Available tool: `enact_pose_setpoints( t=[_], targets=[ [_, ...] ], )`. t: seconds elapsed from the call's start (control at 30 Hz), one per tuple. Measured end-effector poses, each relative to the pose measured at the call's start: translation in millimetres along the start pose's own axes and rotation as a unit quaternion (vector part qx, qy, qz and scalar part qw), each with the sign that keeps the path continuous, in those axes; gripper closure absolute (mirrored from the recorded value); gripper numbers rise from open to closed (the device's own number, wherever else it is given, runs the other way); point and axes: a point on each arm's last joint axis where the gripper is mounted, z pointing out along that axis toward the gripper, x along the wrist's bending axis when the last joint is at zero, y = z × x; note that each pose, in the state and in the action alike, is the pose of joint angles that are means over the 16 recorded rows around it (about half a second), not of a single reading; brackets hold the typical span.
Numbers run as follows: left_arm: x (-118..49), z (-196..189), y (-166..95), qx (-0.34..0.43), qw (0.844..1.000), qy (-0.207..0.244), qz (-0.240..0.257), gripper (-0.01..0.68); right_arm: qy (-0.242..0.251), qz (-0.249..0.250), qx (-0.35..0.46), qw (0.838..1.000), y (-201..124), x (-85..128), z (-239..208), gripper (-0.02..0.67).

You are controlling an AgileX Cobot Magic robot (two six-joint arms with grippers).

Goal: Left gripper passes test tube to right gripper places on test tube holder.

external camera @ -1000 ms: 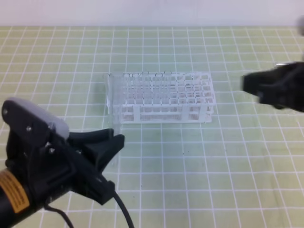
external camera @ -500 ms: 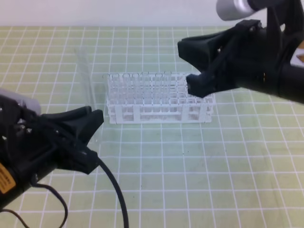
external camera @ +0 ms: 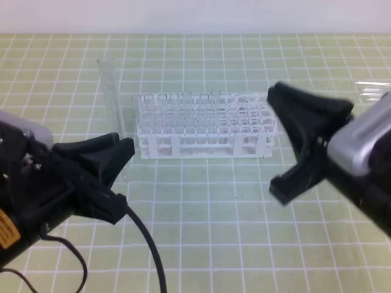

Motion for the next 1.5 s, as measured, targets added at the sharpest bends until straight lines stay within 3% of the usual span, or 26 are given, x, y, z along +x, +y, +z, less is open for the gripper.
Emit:
enact_pose_setpoints(
  t=[0.37,0.93,1.5],
  targets=[
    [-1.5,15,-4,-0.011,1.0,-0.016,0.015,0.626,0.027,0.007,-0.03,0.999,-5,12,-9,0.637],
    [-4.1,34,-11,-0.029,0.998,-0.042,0.037,0.626,0.07,0.031,-0.01,0.997,23,26,15,0.294],
    [-5.4,34,-9,-0.042,0.997,-0.048,0.045,0.632,0.093,0.031,0.008,0.995,23,47,59,0.192]
  ],
)
